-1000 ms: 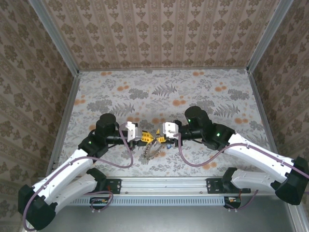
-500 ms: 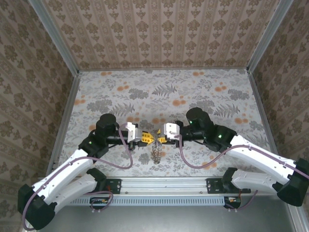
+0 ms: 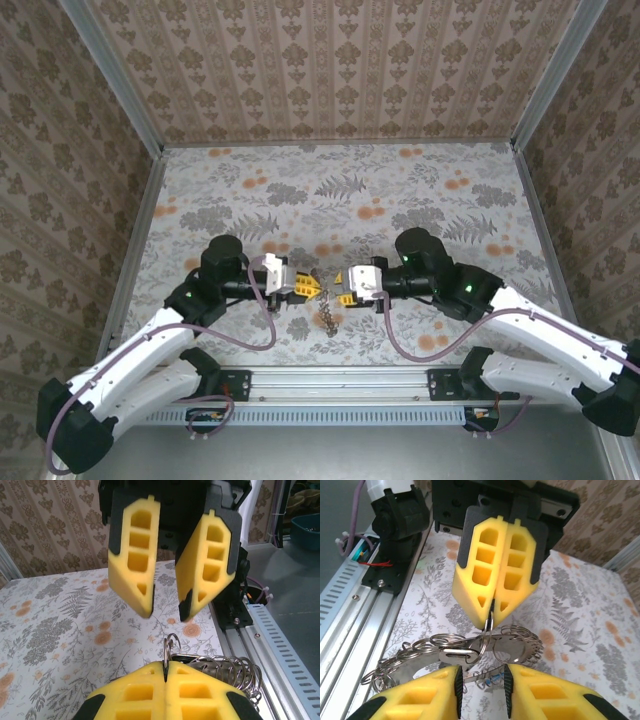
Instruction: Put the keys on the keyring
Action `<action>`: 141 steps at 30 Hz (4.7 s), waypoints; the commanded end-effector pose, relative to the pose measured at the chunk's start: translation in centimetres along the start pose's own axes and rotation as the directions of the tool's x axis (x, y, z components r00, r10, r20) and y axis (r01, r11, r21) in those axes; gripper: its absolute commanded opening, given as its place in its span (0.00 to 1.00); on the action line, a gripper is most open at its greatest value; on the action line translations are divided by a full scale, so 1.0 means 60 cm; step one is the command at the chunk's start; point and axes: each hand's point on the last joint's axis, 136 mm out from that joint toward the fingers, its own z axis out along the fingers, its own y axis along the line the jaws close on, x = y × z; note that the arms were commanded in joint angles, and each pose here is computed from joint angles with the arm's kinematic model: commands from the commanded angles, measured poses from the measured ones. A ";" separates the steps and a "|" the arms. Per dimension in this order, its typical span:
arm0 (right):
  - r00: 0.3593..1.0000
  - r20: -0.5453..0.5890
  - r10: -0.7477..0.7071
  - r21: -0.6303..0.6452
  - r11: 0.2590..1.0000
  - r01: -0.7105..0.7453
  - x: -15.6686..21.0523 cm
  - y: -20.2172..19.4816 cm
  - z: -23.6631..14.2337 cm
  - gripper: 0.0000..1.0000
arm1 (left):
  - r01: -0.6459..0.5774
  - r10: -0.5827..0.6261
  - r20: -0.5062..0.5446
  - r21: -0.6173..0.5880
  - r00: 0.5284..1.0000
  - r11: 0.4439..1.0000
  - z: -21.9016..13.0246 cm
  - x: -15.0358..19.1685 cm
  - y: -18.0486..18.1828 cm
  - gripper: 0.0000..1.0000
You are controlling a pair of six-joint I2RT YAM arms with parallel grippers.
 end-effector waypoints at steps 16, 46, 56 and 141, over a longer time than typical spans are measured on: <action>0.989 0.057 0.136 -0.031 0.990 -0.135 -0.016 -0.006 0.027 0.05 | -0.082 0.083 0.055 -0.026 0.995 0.996 0.002 -0.039 0.006 0.00; 0.981 0.114 0.158 0.031 0.986 -0.163 -0.061 -0.042 -0.017 0.24 | -0.081 0.082 0.028 -0.046 0.996 0.996 0.005 -0.030 0.009 0.00; 0.981 0.073 0.178 0.030 0.983 -0.180 -0.047 -0.037 0.000 0.24 | -0.088 0.090 0.038 -0.055 0.995 0.995 0.005 -0.037 0.011 0.00; 0.990 -0.084 0.111 -0.006 0.994 -0.111 0.015 -0.019 0.026 0.00 | -0.030 0.019 -0.210 -0.049 0.978 0.998 0.051 -0.010 0.014 0.15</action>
